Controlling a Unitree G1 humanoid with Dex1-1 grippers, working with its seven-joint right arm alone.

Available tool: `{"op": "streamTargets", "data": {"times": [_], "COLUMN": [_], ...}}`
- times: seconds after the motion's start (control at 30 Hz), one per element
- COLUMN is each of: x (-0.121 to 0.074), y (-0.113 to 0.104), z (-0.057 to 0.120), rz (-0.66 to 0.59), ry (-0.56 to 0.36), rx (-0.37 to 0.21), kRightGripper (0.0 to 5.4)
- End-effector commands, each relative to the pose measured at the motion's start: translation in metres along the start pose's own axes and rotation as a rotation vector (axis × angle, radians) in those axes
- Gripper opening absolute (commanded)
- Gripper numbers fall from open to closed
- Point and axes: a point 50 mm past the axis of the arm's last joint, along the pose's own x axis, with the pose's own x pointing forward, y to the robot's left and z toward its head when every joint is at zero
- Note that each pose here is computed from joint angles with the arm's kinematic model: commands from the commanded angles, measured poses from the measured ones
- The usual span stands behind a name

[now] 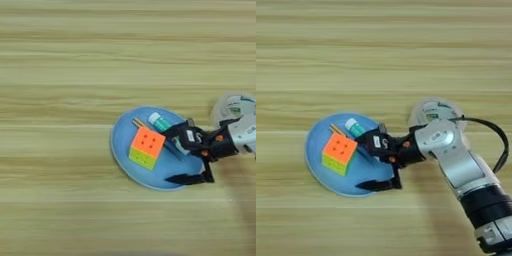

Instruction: Move the objects on the table

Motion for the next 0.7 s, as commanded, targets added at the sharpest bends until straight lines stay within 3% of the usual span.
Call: {"op": "streamTargets", "data": {"times": [0.03, 0.47, 0.7], "x": [-0.0228, -0.0267, -0.0270], "y": [-0.0119, -0.0082, -0.0138], "z": [0.0158, 0.0167, 0.0170], "rz": [-0.073, -0.052, -0.102], "ry": [0.004, -0.001, -0.006], "rx": [-0.096, -0.099, -0.100], "kRightGripper": [5.37, 5.37, 5.37]}}
